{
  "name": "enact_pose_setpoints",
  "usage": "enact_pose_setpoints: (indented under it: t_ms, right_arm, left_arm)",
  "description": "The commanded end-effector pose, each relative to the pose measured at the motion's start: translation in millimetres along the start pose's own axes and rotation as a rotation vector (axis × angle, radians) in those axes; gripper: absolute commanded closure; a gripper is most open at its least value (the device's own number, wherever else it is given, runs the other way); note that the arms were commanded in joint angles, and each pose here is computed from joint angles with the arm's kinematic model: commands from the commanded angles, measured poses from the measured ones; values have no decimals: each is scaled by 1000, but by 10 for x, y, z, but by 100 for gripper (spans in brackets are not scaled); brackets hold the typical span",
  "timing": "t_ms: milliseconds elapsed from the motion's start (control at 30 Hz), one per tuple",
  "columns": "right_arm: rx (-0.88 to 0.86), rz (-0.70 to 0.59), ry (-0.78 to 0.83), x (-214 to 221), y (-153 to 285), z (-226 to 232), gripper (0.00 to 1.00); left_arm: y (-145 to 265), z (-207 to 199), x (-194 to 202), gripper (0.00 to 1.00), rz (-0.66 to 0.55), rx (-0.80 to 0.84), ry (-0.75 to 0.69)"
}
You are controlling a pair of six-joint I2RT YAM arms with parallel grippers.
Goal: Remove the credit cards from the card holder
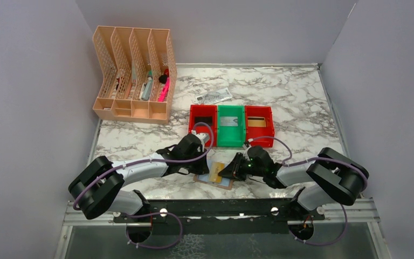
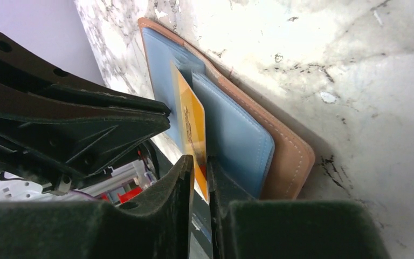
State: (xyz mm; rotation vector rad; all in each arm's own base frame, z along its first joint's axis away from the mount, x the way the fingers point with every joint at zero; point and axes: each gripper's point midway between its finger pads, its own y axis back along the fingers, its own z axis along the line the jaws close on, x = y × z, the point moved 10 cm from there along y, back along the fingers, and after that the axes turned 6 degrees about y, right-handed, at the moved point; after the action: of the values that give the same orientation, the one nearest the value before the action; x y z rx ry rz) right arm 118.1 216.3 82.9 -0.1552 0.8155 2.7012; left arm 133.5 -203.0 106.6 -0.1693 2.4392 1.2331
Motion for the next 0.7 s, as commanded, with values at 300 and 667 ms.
enact_pose_setpoints:
  t_ms: [300, 667]
  right_arm:
    - [-14, -18, -2, -45, -65, 17, 79]
    - [-22, -20, -7, -86, -133, 61, 84]
  left_arm:
    - [-9, 98, 117, 84, 50, -59, -16]
    - [-4, 94, 125, 84, 49, -57, -16]
